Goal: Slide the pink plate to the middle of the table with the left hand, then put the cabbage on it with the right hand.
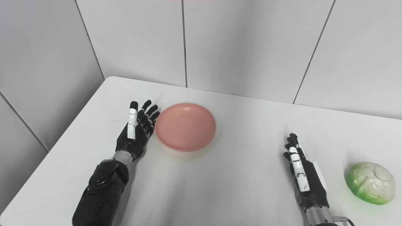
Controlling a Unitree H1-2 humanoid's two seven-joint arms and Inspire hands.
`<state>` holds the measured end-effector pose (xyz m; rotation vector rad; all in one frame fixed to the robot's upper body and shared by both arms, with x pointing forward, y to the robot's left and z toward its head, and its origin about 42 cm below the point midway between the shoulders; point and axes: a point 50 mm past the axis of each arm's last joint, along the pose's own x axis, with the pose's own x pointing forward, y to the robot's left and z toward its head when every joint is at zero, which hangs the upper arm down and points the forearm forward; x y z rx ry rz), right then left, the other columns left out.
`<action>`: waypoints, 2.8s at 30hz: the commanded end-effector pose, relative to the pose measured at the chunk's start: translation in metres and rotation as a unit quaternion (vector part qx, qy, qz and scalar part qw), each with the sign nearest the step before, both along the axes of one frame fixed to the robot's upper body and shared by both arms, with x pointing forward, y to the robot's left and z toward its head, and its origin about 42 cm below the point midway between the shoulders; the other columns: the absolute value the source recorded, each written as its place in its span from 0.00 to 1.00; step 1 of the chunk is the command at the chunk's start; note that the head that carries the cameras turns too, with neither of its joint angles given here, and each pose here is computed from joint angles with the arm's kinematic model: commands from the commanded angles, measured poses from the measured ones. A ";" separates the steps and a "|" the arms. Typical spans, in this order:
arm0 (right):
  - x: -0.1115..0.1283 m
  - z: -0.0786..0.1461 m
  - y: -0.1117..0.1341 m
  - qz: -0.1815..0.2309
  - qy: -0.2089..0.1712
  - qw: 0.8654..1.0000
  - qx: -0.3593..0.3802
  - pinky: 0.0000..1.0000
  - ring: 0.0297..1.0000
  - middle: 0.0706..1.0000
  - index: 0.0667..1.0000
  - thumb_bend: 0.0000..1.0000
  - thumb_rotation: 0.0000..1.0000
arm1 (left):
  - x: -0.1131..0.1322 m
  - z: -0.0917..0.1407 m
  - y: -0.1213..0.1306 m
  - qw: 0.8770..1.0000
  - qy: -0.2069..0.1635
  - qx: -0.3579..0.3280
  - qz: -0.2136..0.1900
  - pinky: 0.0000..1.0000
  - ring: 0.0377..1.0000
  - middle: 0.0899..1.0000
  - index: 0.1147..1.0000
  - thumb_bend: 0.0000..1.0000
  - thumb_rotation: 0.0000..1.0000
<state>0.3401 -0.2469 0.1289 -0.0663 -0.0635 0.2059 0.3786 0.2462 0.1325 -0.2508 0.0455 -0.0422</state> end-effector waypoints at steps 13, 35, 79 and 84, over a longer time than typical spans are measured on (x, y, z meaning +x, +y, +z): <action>-0.001 -0.006 0.009 -0.004 -0.002 1.000 -0.006 1.00 0.99 0.99 1.00 0.20 1.00 | -0.013 0.013 -0.036 0.995 -0.012 0.037 -0.088 0.99 0.98 0.98 0.98 0.86 1.00; -0.001 -0.007 0.018 -0.005 0.001 1.000 -0.015 1.00 0.98 0.99 0.99 0.23 1.00 | -0.033 0.003 -0.085 0.980 -0.017 0.044 -0.192 0.97 0.96 0.97 0.96 0.83 0.99; 0.000 0.139 0.013 -0.088 -0.315 0.918 -0.224 0.80 0.84 0.88 0.91 0.68 0.97 | -0.045 -0.039 -0.040 0.985 0.006 0.079 -0.152 0.96 0.95 0.96 0.96 0.85 0.98; -0.003 0.177 0.000 -0.104 -0.335 0.887 -0.300 0.78 0.84 0.88 0.90 0.76 0.93 | -0.043 -0.044 -0.028 0.986 0.006 0.076 -0.146 0.94 0.94 0.95 0.94 0.86 0.97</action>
